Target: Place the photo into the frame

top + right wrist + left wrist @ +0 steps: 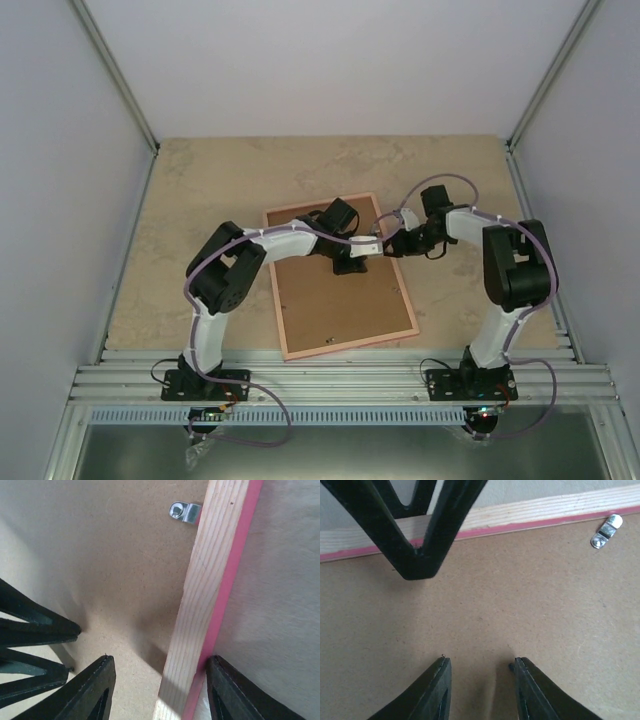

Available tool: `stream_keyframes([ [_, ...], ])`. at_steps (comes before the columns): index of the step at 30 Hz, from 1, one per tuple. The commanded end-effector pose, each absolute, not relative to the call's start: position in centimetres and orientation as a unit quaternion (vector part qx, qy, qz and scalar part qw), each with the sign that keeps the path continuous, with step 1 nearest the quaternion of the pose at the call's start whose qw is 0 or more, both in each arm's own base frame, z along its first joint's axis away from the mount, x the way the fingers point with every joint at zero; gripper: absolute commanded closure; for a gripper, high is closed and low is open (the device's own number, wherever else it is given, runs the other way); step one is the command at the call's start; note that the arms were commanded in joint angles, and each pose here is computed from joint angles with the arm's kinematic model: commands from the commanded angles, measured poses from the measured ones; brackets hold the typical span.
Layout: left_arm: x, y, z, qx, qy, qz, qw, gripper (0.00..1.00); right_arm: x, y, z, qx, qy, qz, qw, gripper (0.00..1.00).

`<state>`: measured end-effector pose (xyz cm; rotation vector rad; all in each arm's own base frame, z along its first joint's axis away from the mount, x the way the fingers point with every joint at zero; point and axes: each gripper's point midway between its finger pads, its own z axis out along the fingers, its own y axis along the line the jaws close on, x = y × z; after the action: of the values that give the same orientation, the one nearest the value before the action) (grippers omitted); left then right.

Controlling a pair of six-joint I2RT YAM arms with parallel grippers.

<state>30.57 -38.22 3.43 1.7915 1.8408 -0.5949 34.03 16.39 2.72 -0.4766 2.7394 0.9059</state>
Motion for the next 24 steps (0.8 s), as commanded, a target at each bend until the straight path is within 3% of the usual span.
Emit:
stream_keyframes([
  [1, 29.8, -36.9, 3.9, 0.664, 0.668, -0.224, 0.252, 0.63, 32.9, 16.3, -0.1, -0.154, 0.952, 0.254, 0.08, 0.51],
  [6, 32.6, -34.4, 3.9, 0.618, 0.71, -0.219, 0.257, 0.66, 34.2, 17.1, -2.0, -0.112, 0.962, 0.241, 0.064, 0.69],
  [11, 35.7, -31.8, 4.7, 0.588, 0.735, -0.186, 0.28, 0.67, 37.8, 19.5, -2.1, -0.086, 0.965, 0.234, 0.081, 0.99],
  [17, 35.1, -32.2, 5.8, 0.569, 0.741, -0.206, 0.291, 0.66, 41.7, 22.0, -2.2, -0.07, 0.967, 0.223, 0.105, 1.0],
  [24, 34.6, -35.0, 4.6, 0.566, 0.741, -0.206, 0.297, 0.64, 40.9, 21.9, -3.0, -0.049, 0.972, 0.208, 0.099, 1.0],
])
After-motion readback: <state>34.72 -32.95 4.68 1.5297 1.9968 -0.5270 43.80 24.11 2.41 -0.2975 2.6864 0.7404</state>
